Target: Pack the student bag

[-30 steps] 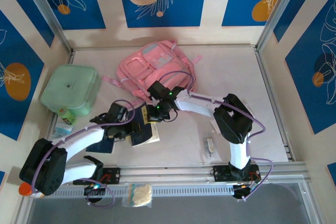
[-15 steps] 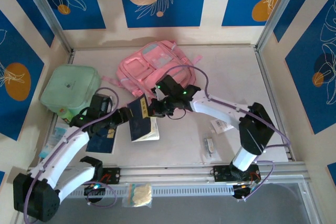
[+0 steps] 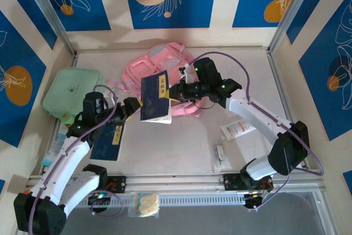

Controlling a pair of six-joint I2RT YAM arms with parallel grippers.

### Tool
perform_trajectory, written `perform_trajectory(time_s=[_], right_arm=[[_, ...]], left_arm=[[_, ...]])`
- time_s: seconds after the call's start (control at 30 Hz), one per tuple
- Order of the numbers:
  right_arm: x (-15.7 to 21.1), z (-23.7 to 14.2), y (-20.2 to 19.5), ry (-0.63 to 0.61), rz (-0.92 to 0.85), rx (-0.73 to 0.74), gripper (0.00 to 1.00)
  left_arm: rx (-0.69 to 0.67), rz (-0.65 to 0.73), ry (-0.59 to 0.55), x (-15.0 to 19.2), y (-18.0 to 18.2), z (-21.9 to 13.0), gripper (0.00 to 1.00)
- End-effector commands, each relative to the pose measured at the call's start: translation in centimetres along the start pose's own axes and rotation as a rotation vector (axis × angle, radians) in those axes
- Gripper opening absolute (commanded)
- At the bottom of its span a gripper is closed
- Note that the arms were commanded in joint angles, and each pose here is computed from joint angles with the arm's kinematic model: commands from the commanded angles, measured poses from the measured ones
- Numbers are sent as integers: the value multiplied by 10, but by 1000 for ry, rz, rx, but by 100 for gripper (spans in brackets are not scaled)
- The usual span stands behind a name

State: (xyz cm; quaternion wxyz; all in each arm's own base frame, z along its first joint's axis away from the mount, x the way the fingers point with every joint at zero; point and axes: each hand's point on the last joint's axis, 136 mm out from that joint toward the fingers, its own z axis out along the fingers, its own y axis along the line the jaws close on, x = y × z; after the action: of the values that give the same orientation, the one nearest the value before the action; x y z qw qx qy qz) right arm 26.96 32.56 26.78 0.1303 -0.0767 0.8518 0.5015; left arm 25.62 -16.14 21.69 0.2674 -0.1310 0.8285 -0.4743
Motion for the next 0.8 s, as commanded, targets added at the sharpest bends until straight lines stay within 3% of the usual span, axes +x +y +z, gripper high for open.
perform_trajectory(time_s=[0.0, 0.17, 0.3, 0.43, 0.67, 0.77], right_arm=[[-2, -13, 28, 3, -55, -122, 0], [-7, -13, 30, 4, -39, -172, 0], [-8, -8, 24, 7, -33, -167, 0], [-5, -2, 10, 28, -7, -147, 0], [-4, 3, -5, 40, 23, -120, 0], [-4, 1, -8, 37, 27, -103, 0]], left_arm=[[150, 12, 14, -3, -32, 4, 78], [222, 20, 32, -4, -48, 13, 77], [250, 22, 33, -7, -56, 16, 69], [286, 36, 34, -7, -66, 17, 56], [305, 49, 61, -2, -74, 20, 23], [309, 49, 55, -4, -76, 20, 14]])
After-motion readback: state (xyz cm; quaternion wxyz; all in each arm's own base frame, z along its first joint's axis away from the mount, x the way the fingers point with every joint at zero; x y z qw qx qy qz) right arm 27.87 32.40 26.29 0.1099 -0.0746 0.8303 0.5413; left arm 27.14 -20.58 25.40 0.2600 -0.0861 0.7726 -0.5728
